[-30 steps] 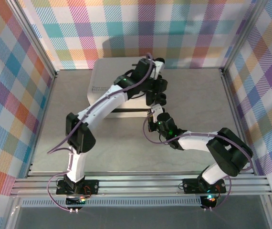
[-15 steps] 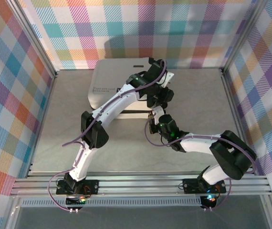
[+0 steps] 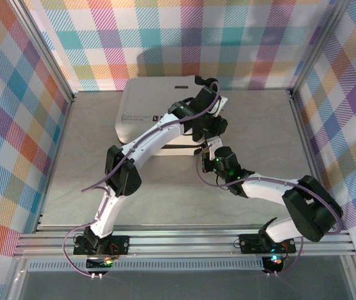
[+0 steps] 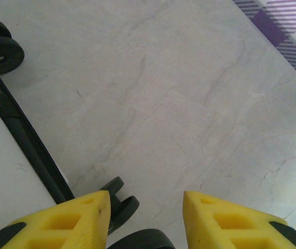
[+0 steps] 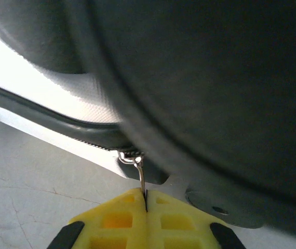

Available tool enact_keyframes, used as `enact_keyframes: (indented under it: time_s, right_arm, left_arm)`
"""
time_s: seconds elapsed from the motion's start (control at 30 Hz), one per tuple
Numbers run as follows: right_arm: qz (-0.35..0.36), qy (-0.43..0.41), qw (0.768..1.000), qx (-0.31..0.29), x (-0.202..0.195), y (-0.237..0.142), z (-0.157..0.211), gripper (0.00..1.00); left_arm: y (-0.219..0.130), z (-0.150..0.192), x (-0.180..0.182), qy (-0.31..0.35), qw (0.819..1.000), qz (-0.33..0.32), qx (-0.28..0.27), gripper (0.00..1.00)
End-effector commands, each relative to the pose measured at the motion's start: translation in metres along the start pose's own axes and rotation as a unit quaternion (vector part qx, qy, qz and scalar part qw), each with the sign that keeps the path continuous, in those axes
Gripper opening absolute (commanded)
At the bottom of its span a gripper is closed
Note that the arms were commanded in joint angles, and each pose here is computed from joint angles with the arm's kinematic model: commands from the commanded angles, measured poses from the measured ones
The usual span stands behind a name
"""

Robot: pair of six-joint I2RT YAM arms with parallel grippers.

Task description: Pack the luggage

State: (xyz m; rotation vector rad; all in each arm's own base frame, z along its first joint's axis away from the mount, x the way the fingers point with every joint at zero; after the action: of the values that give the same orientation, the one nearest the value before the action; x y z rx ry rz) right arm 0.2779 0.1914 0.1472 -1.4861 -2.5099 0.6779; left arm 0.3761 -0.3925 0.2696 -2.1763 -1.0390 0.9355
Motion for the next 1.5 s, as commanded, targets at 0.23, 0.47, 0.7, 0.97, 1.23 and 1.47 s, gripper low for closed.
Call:
enact_keyframes:
  time_s: [0.23, 0.47, 0.7, 0.97, 1.23, 1.47]
  right_arm:
    - [0.112, 0.049, 0.991, 0.050, -0.055, -0.004, 0.018, 0.00]
    - [0.127, 0.065, 0.988, 0.052, -0.067, -0.005, 0.015, 0.00]
    - [0.135, 0.075, 0.986, 0.059, -0.078, -0.007, 0.012, 0.00]
    - [0.133, 0.083, 0.986, 0.057, -0.083, -0.001, 0.008, 0.00]
    - [0.121, 0.078, 0.988, 0.050, -0.091, 0.016, -0.009, 0.00]
    - [0.100, 0.089, 0.990, 0.047, -0.098, 0.051, -0.022, 0.00]
  left_arm:
    - [-0.010, 0.046, 0.059, -0.068, 0.990, -0.114, 0.049, 0.40]
    - [-0.015, 0.055, 0.094, -0.120, 0.983, -0.135, 0.033, 0.40]
    - [-0.021, 0.064, 0.118, -0.147, 0.978, -0.147, 0.028, 0.39]
    - [-0.030, 0.074, 0.134, -0.167, 0.974, -0.151, 0.028, 0.38]
    - [-0.032, 0.091, 0.138, -0.170, 0.973, -0.149, 0.042, 0.37]
    - [-0.038, 0.100, 0.139, -0.171, 0.973, -0.149, 0.047, 0.36]
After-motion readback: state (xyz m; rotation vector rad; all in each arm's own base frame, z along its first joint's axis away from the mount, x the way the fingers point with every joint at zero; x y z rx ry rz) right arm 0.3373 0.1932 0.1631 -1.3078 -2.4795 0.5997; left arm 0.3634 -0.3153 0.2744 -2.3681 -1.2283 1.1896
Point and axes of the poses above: each hand's point on the last joint's axis, 136 mm out from that joint toward the fingers, its own y axis out along the fingers, its own x axis along the line the jaws close on, z = x × y, the point moved 7 cm from there along -y, back along the fingers, and after that the axes turned 13 degrees about -y, right-handed, at the moved point
